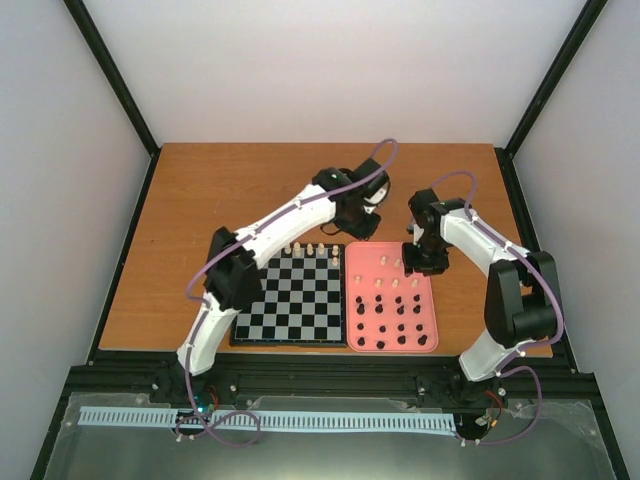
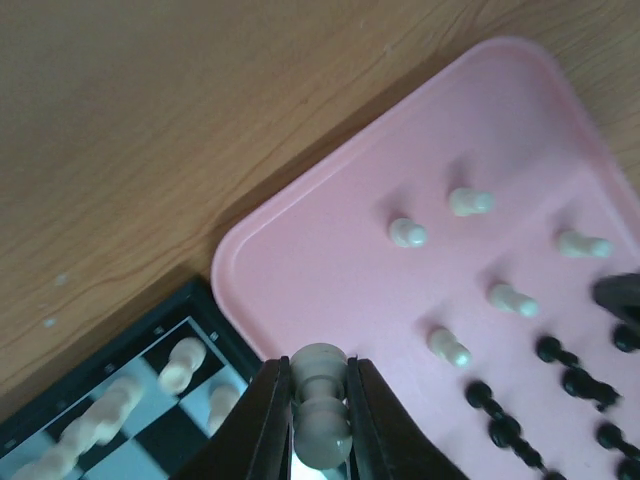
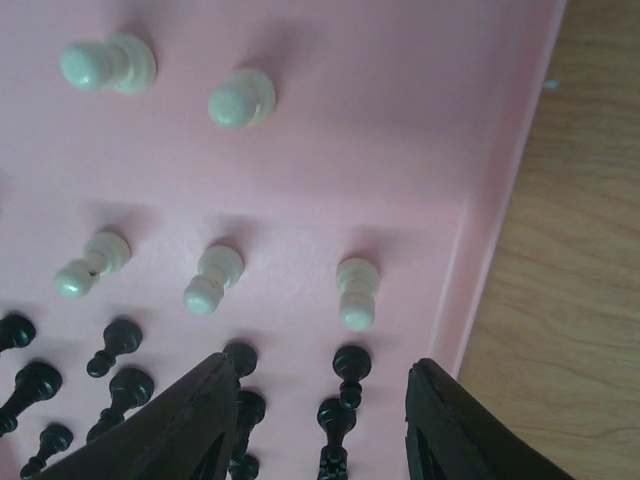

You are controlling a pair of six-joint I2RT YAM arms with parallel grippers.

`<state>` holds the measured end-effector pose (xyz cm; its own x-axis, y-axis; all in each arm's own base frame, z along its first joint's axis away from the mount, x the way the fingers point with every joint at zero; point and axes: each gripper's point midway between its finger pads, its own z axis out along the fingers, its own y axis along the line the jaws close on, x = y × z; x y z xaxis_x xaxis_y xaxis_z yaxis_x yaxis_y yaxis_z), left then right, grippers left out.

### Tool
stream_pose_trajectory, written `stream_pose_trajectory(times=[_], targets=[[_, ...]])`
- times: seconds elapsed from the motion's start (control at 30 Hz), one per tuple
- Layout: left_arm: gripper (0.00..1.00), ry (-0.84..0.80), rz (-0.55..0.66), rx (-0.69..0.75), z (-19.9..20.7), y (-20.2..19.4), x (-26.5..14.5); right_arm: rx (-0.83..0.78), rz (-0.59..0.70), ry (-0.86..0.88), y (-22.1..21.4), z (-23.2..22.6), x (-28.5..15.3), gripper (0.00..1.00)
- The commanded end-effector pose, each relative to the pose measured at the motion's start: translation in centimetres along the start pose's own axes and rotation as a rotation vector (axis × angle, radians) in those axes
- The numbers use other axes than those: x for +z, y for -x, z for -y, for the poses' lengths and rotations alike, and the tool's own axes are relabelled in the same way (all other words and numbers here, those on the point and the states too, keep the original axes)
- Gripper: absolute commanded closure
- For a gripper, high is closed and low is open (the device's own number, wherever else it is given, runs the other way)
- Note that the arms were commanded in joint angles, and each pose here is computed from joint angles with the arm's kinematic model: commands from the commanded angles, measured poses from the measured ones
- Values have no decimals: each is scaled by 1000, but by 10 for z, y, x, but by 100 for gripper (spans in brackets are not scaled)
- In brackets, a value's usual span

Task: Set up the chess pieces on the board
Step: Pick up the chess piece from the storage box, then place the chess piece on the chessboard.

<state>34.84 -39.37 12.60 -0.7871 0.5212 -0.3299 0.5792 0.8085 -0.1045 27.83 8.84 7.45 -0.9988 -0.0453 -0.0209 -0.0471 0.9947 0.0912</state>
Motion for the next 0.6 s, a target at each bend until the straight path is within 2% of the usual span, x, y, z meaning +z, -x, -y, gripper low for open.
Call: stream_pose_trajectory(times=[0.0, 0.3, 0.37, 0.57], targets=[[92, 37, 85, -38, -21, 5, -70, -1, -24, 39, -5, -7, 10, 53], [92, 185, 62, -246, -124, -59, -108, 4, -63, -18, -10, 4, 33, 55], [92, 208, 66, -289, -140, -75, -118, 8, -65, -39, -10, 8, 37, 56], [92, 212, 34, -400, -167, -116, -113, 12, -81, -53, -9, 11, 49, 60]])
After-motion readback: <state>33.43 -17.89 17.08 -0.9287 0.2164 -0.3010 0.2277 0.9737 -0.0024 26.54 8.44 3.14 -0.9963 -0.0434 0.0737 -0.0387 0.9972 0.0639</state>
